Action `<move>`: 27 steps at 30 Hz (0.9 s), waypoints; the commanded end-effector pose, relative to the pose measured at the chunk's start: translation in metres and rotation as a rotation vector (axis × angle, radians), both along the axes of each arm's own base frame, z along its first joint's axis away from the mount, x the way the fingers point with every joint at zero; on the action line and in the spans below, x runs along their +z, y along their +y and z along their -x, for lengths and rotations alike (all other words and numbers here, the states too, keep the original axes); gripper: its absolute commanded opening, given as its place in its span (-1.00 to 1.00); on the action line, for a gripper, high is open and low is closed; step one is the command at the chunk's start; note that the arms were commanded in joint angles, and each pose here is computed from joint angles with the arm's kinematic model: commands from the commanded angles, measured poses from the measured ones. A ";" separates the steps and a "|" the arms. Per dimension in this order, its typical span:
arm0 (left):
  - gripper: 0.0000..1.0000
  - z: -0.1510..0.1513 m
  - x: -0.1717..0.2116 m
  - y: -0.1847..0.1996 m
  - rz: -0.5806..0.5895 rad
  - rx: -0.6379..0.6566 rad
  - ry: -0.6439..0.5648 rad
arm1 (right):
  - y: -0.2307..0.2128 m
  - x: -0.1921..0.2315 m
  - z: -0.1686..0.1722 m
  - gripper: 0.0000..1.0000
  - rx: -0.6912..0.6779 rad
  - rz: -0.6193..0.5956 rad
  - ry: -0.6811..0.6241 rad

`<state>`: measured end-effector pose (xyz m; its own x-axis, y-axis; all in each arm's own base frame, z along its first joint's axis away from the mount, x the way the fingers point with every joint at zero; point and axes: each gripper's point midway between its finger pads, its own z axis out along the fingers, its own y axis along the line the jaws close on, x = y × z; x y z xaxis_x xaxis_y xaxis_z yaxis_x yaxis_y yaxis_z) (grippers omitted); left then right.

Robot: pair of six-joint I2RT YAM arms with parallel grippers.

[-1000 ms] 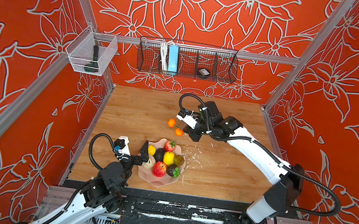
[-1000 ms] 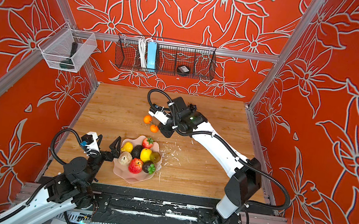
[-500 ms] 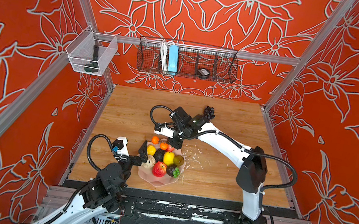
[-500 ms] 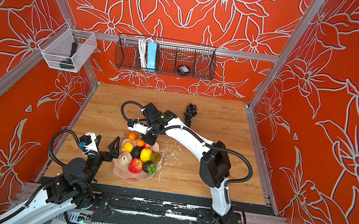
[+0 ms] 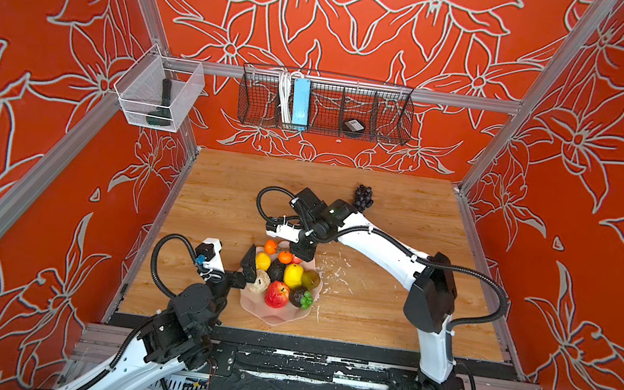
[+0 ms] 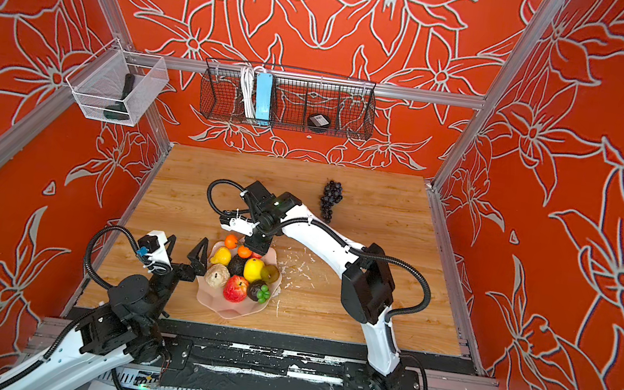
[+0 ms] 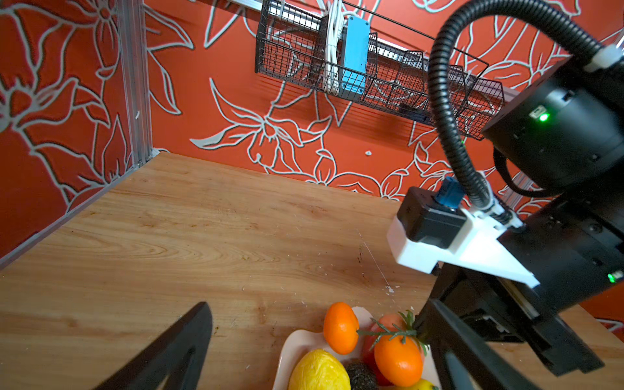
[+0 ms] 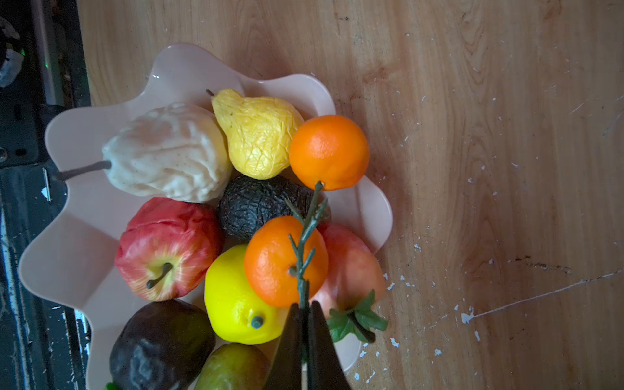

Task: Place and organize the fake fruits in the fruit bowl
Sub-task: 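Lower the two oranges into the bowl with the right gripper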

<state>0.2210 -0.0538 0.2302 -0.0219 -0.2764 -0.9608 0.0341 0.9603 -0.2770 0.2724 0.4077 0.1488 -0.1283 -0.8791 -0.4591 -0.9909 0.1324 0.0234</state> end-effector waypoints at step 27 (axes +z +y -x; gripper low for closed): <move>0.96 -0.001 -0.004 0.006 0.016 0.033 0.003 | 0.007 -0.028 0.002 -1.00 -0.035 0.120 0.020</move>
<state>0.2210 -0.0538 0.2301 -0.0222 -0.2761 -0.9609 0.0340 0.9603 -0.2768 0.2757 0.4137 0.1234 -0.1746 -0.9103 -0.3752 -0.9835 0.1793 0.0227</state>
